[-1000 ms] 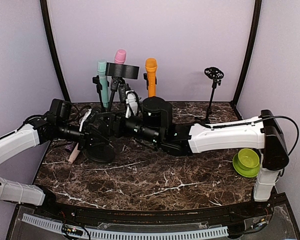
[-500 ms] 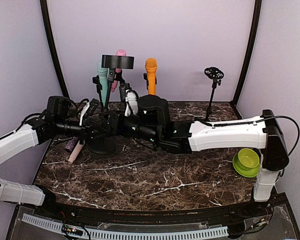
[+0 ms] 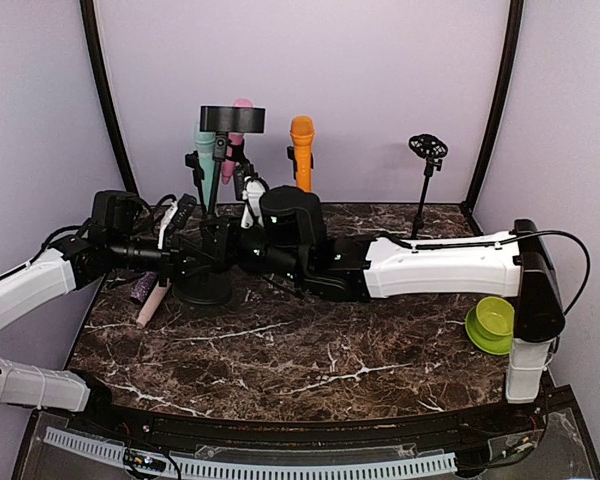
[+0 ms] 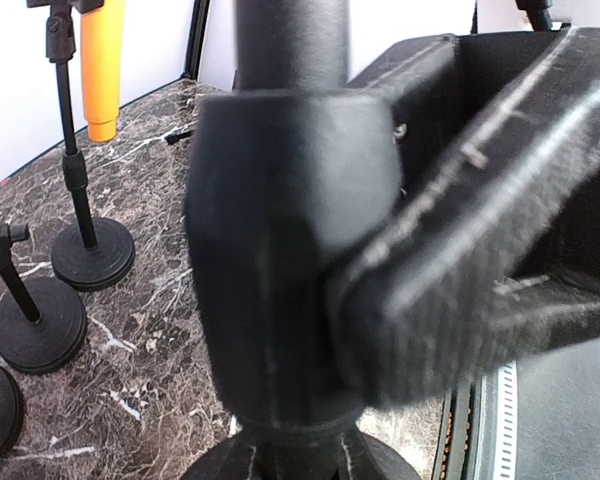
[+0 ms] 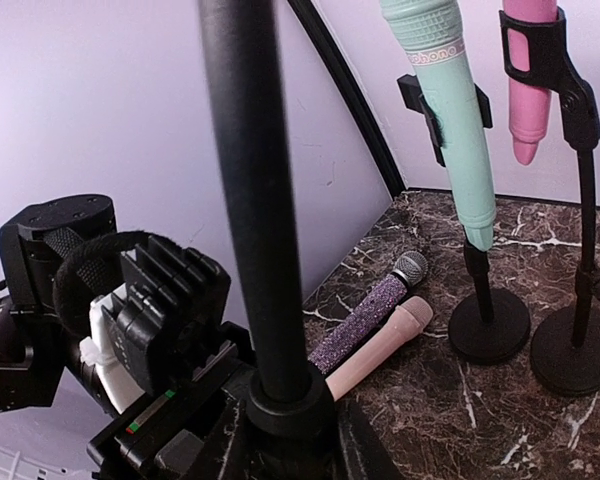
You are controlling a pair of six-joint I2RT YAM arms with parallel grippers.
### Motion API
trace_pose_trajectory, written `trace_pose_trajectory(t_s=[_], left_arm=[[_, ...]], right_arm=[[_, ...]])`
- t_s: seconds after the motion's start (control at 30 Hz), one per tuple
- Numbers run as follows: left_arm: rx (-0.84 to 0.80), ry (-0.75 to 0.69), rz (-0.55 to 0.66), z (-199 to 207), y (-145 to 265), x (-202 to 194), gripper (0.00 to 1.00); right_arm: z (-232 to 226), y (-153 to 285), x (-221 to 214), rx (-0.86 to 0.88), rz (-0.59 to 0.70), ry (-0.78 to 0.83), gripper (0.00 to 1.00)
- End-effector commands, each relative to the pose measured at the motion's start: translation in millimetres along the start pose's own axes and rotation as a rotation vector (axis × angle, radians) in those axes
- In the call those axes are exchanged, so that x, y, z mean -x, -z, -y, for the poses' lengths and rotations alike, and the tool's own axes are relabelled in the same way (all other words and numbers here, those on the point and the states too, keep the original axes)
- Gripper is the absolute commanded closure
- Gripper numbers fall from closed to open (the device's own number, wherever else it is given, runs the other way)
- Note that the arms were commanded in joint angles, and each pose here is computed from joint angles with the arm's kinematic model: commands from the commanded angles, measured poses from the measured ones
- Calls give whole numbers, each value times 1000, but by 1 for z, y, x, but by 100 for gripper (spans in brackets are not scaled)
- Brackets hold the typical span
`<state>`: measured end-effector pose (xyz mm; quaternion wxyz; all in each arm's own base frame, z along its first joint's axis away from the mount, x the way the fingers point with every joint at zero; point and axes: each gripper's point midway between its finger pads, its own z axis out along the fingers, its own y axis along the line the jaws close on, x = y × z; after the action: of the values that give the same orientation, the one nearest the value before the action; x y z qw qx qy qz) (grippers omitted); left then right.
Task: Remove the microphone from the stand
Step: Unscrew the knob on the stand of the microphone stand.
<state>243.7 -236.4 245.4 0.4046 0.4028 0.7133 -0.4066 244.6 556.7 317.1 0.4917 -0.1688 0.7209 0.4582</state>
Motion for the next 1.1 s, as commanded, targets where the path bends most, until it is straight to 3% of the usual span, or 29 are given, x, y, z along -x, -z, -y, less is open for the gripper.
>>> trace_pose_trajectory(t_s=[0.0, 0.2, 0.3, 0.37, 0.43, 0.57, 0.83, 0.93, 1.07], left_arm=[[-26, -118, 90, 16, 11, 33, 100], [-65, -133, 99, 24, 13, 38, 100], [-136, -130, 104, 37, 16, 42, 100], [-208, -126, 116, 50, 19, 47, 100], [-298, -109, 129, 66, 24, 52, 100], [-465, -44, 146, 91, 34, 57, 100], [-551, 11, 122, 104, 39, 57, 100], [-571, 16, 116, 108, 40, 57, 100], [-572, 14, 116, 109, 40, 56, 100]], right_arm=[[-11, -5, 17, 27, 54, -21, 80], [-21, -4, 13, 93, 18, -17, 85], [-38, 9, 25, 251, 45, -26, 97], [-37, 21, 42, 310, 110, -32, 98], [-62, 43, 45, 528, 88, -36, 100], [-99, 83, 42, 853, 18, -10, 100], [-137, 135, 36, 1276, -94, -13, 98], [-138, 145, 35, 1361, -133, -38, 96], [-134, 143, 35, 1365, -153, -52, 83]])
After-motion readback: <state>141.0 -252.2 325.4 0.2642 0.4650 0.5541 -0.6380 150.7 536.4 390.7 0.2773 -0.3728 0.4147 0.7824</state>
